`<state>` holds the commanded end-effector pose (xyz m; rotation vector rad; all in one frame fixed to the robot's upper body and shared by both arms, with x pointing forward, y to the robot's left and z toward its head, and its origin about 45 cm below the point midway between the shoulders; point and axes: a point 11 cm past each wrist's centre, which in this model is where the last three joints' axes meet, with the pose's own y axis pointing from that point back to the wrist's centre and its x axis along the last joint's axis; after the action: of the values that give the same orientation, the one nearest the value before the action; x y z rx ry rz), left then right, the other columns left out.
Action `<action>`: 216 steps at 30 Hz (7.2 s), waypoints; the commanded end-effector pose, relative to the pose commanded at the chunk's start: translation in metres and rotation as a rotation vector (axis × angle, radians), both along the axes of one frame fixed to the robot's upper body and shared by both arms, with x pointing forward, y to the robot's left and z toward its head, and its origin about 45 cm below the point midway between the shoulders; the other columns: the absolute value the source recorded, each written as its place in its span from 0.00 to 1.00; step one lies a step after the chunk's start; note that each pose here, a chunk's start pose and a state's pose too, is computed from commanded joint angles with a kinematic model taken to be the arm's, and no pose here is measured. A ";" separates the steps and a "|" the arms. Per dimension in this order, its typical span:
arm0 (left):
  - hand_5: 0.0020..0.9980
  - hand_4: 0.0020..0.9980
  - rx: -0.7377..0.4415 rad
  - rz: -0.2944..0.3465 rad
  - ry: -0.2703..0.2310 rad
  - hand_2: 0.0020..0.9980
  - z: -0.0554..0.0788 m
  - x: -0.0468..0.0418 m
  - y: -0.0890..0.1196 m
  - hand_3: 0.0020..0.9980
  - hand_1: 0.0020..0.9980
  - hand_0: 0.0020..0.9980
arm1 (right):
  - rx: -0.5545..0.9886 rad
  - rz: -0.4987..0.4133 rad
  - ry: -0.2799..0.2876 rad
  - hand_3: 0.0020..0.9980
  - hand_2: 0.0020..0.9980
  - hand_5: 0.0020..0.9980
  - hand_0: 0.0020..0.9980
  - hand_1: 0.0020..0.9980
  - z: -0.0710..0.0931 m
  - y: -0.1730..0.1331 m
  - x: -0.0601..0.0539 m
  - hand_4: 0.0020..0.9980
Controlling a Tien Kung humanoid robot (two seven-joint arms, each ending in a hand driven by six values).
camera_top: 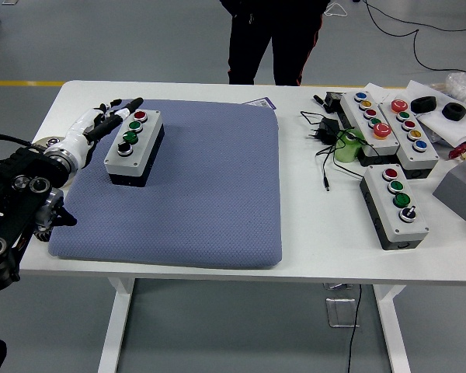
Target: Pick up the button,place it on the desk,press the button,press the button
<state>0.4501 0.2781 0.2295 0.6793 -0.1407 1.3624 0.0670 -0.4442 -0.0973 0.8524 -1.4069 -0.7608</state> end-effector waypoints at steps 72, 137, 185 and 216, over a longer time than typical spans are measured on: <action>0.67 1.00 0.708 0.185 0.147 1.00 -0.047 0.0263 -0.010 1.00 1.00 0.88 | -0.010 0.008 0.002 0.58 0.71 0.13 0.75 0.70 0.002 -0.006 -0.001 0.18; 0.00 0.00 0.902 0.035 0.064 0.09 -0.046 0.0317 -0.004 0.17 0.03 0.02 | -0.012 0.010 0.004 0.58 0.71 0.13 0.75 0.70 0.002 -0.006 0.000 0.18; 0.00 0.00 0.919 -0.928 -0.579 0.07 0.018 -0.0131 -0.056 0.12 0.00 0.00 | -0.009 0.004 -0.001 0.58 0.71 0.13 0.75 0.70 0.002 -0.004 0.002 0.18; 0.00 0.48 1.128 -0.955 -0.567 0.47 -0.006 -0.0101 -0.042 0.35 0.38 0.41 | -0.006 0.001 0.003 0.58 0.71 0.13 0.75 0.70 0.001 -0.002 -0.001 0.18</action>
<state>0.4400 0.2359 0.2236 0.9216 -1.5608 0.3935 0.0663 -0.4466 -0.0964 0.8470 -1.4057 -0.7569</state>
